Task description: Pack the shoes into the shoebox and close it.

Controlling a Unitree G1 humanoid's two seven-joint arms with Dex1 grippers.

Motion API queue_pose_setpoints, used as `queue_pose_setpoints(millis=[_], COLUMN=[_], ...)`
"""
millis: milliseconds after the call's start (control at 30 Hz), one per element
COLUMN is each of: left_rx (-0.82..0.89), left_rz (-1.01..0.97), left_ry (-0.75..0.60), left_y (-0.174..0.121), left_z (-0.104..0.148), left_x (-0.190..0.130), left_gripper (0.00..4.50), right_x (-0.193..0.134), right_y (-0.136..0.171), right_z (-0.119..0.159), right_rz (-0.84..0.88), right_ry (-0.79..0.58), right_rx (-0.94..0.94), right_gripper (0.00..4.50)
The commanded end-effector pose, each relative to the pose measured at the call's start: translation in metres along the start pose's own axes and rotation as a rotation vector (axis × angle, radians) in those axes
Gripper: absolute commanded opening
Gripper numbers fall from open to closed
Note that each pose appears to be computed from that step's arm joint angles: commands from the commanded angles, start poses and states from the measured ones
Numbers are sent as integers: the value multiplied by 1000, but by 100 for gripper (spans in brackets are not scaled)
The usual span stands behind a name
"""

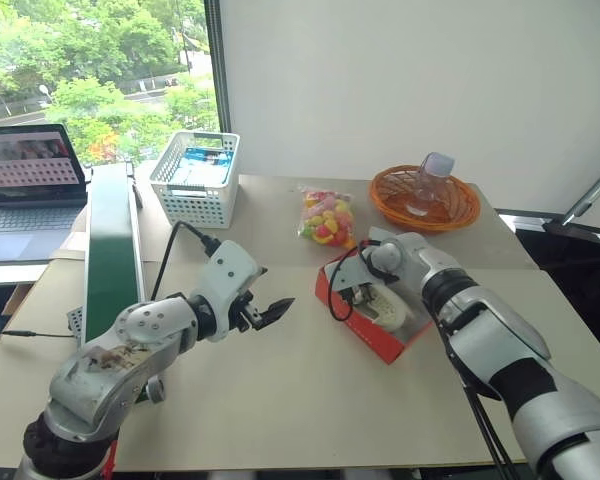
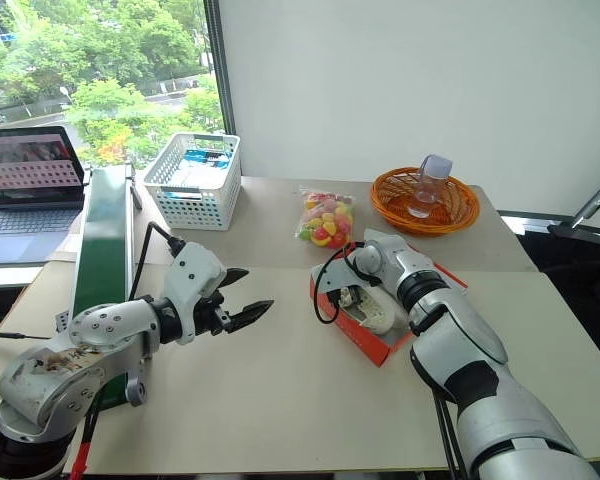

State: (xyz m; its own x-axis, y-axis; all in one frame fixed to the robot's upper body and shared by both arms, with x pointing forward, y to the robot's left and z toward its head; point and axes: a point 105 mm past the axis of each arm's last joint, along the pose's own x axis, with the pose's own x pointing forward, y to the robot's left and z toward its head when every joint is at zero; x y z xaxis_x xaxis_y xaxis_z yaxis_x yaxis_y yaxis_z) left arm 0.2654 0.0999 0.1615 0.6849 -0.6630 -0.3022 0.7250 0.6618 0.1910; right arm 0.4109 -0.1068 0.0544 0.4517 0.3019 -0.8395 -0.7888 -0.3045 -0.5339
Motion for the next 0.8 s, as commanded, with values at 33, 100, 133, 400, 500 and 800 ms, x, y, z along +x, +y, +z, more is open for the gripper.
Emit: queue_pose_setpoints(millis=[33, 100, 133, 400, 500, 800], left_rx=[40, 41, 41, 44, 46, 49], left_rz=[-6, -7, -9, -24, -27, -40], left_ry=[-48, -48, -49, -53, -52, -54], left_y=[-2, -2, -2, -3, -3, -3], left_z=[12, 12, 13, 14, 14, 14], left_x=[-2, -2, -2, 0, 1, 3], left_gripper=[369, 369, 369, 369, 369, 369], right_x=[4, 0, -1, -17, -25, -54], right_y=[47, 39, 36, 13, 6, -15], right_z=[-50, -50, -50, -35, -36, -22], right_rz=[145, 112, 99, 47, 23, -27], right_ry=[161, 164, 160, 42, 16, -154], right_rx=[38, 34, 33, 143, 194, 437], right_gripper=[51, 51, 51, 51, 51, 51])
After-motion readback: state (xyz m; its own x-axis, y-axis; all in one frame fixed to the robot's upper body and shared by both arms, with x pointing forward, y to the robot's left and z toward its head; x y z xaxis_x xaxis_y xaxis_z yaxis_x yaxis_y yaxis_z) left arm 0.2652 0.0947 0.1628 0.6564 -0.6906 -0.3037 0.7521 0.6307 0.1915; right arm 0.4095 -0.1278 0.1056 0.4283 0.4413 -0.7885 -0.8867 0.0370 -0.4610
